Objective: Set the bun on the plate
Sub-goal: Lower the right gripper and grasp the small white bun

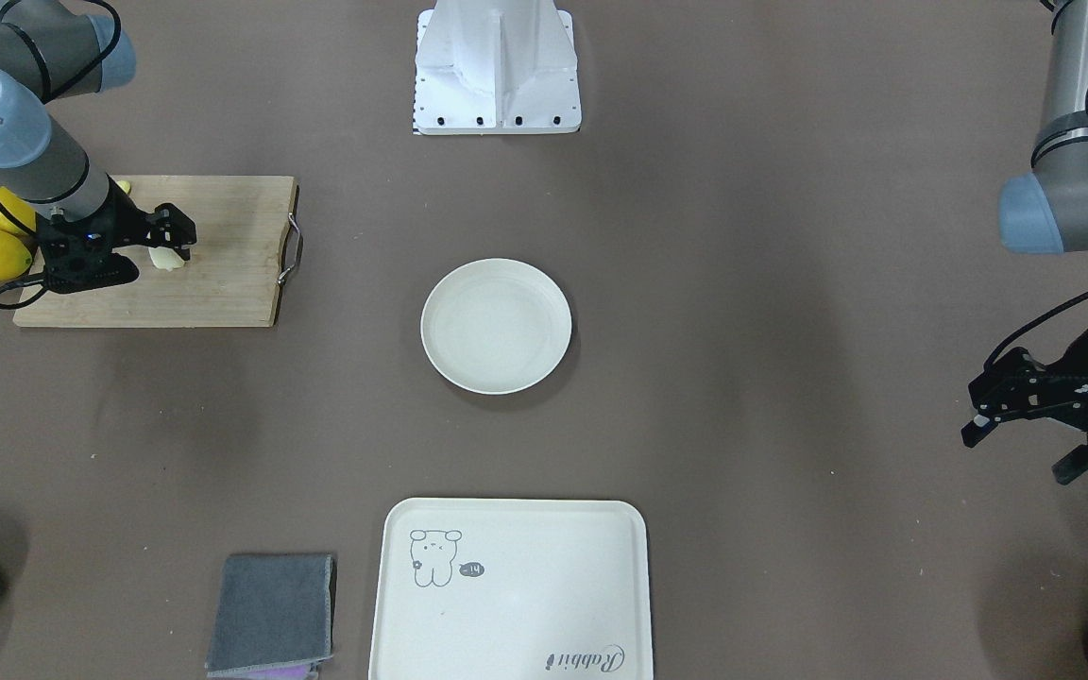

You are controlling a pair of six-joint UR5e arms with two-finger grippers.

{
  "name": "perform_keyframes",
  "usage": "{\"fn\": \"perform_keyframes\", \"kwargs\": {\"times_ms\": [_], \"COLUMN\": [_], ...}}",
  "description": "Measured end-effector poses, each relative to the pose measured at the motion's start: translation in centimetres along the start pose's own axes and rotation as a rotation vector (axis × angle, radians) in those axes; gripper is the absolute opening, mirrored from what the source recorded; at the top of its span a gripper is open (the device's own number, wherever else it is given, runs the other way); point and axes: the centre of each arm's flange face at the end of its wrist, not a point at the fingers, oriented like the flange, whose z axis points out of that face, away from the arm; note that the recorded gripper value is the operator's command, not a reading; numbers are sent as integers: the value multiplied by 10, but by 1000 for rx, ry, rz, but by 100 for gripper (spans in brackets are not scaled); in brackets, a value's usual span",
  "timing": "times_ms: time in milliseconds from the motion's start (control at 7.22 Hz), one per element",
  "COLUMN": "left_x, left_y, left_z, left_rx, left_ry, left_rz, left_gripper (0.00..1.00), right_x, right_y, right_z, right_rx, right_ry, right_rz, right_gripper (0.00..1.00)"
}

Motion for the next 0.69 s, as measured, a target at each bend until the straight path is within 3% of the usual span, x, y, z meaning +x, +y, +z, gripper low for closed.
{"fn": "perform_keyframes", "kwargs": {"times_ms": [139, 416, 554, 693], "left_x": [-1, 0, 0, 1], "left_y": [-1, -2, -2, -3], "left_z": [1, 2, 3, 4], "left_rx": [10, 20, 20, 19], "left_ry": [-19, -36, -38, -38], "left_rz": [3, 7, 8, 9], "left_gripper": [97, 97, 97, 97], "right_x": [-5, -11, -10, -7], "right_y": [4, 10, 12, 14], "right_z": [5, 13, 15, 17], "right_rx": [-11, -28, -33, -37], "right_ry": [1, 3, 5, 9], "right_rz": [-10, -23, -24, -21], "right_gripper": [96, 75, 52, 20]}}
